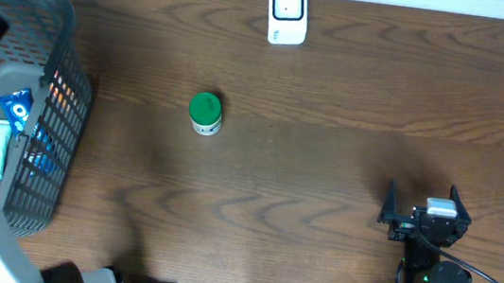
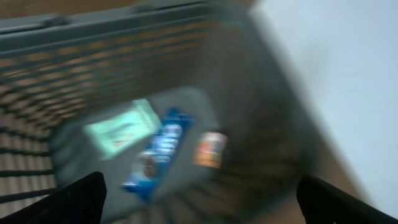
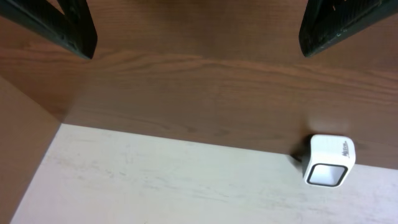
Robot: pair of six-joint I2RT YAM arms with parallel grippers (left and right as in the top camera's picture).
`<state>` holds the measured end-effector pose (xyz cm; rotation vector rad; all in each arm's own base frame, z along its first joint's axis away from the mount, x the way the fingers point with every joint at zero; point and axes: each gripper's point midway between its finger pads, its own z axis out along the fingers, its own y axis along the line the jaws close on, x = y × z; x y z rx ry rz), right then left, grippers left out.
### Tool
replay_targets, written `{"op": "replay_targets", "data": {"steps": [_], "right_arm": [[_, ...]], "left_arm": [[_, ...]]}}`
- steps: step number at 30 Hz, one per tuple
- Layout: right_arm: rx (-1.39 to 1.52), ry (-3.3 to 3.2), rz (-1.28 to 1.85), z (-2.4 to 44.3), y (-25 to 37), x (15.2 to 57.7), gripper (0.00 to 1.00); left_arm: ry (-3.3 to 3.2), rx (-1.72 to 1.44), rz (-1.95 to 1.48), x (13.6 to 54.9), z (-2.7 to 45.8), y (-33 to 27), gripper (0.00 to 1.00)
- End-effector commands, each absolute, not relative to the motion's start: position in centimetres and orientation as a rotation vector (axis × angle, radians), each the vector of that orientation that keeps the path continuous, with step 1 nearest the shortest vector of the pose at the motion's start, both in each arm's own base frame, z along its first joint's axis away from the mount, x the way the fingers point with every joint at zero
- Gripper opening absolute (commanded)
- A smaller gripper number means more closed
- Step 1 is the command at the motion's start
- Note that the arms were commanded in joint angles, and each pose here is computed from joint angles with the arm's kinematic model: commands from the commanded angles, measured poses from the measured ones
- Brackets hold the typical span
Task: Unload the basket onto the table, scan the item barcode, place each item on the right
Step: 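Return the left gripper into the basket toward the blue snack pack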
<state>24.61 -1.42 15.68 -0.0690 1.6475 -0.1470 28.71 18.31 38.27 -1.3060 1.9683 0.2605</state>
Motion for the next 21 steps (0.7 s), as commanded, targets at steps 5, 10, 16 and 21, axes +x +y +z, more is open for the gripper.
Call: {"op": "replay_targets", "data": {"steps": [5, 10, 16, 21], "right_arm": [[-0.054, 1.648, -0.145, 15.6, -1.6, 24.6, 0.99], [-0.054, 1.648, -0.145, 15.6, -1.6, 24.6, 0.99], [-0.054, 1.648, -0.144, 15.6, -1.6, 24.6, 0.99], [-0.054, 1.648, -0.145, 15.6, -1.6, 24.6, 0.99]], "left_arm": [[2.325, -1.533, 0.395, 27.6, 23.1, 25.2, 0.98], [2.523, -1.498, 0.376, 28.3, 15.4, 24.9, 0.98], [2.629, -1.449, 0.352, 29.1, 9.3, 24.5, 0.98], [2.716, -1.404, 0.293, 29.8, 5.7, 24.3, 0.98]]}}
